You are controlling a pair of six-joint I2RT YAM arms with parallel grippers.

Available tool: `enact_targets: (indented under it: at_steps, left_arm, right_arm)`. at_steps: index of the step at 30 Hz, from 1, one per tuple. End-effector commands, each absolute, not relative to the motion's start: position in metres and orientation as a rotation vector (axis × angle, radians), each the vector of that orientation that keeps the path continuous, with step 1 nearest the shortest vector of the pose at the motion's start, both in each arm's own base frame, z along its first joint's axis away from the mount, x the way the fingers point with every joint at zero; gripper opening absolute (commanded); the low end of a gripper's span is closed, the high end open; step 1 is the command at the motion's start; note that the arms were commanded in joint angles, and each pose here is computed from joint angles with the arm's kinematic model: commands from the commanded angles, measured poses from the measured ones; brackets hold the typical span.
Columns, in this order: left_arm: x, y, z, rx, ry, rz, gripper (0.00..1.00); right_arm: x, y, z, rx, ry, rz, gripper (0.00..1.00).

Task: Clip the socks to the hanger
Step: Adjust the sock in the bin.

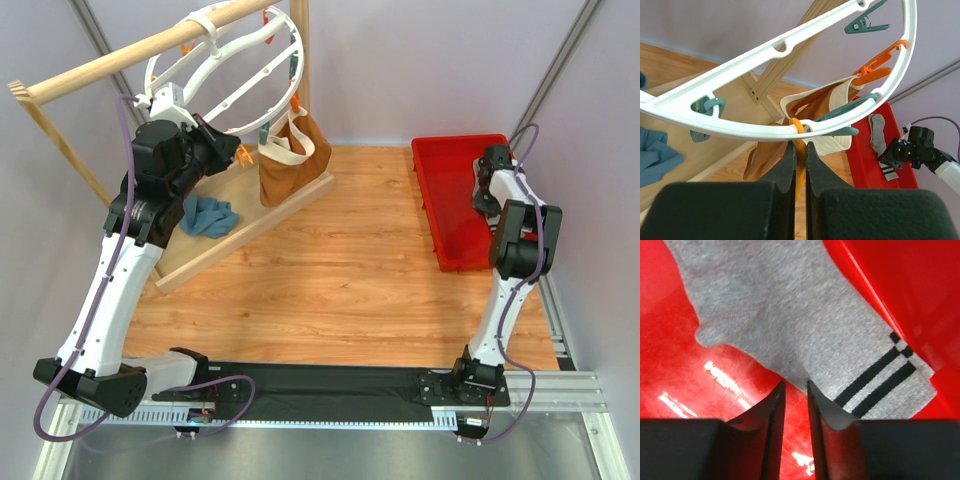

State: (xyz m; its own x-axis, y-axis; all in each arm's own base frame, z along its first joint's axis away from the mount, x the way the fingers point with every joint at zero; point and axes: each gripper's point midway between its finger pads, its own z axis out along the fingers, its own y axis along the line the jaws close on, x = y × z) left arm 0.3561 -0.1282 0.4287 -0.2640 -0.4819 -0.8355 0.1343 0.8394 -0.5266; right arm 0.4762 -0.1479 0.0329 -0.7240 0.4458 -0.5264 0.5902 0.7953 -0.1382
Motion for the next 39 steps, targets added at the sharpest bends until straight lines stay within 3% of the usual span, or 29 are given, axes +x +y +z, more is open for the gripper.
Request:
enact_targets:
  at_steps: [1,6,14,23,33,39]
  left_arm:
    - [0.350,-0.134,0.423,-0.234,1.777,-0.624,0.00]
    - [0.350,-0.135,0.422,-0.236,1.778,-0.630,0.00]
    - [0.352,-0.136,0.418,-0.240,1.784,-0.635,0.00]
    - [0.351,-0.136,0.416,-0.244,1.784,-0.638,0.00]
    - [0.347,-0.134,0.420,-0.236,1.775,-0.635,0.00]
    - [0.345,-0.140,0.418,-0.218,1.781,-0.670,0.00]
  right_arm:
    - [0.484,-0.160,0.041,0.766,2.484,-0.494,0.21]
    - [0.488,-0.166,0.045,0.766,2.473,-0.531,0.00]
    - [0.483,-0.147,0.093,0.755,2.414,-0.464,0.00]
    - [0.461,-0.092,0.127,0.780,2.389,-0.105,0.00]
    - [0.481,-0.060,0.205,0.791,2.221,0.222,0.00]
    - [0.504,-0.073,0.190,1.089,2.081,0.465,0.00]
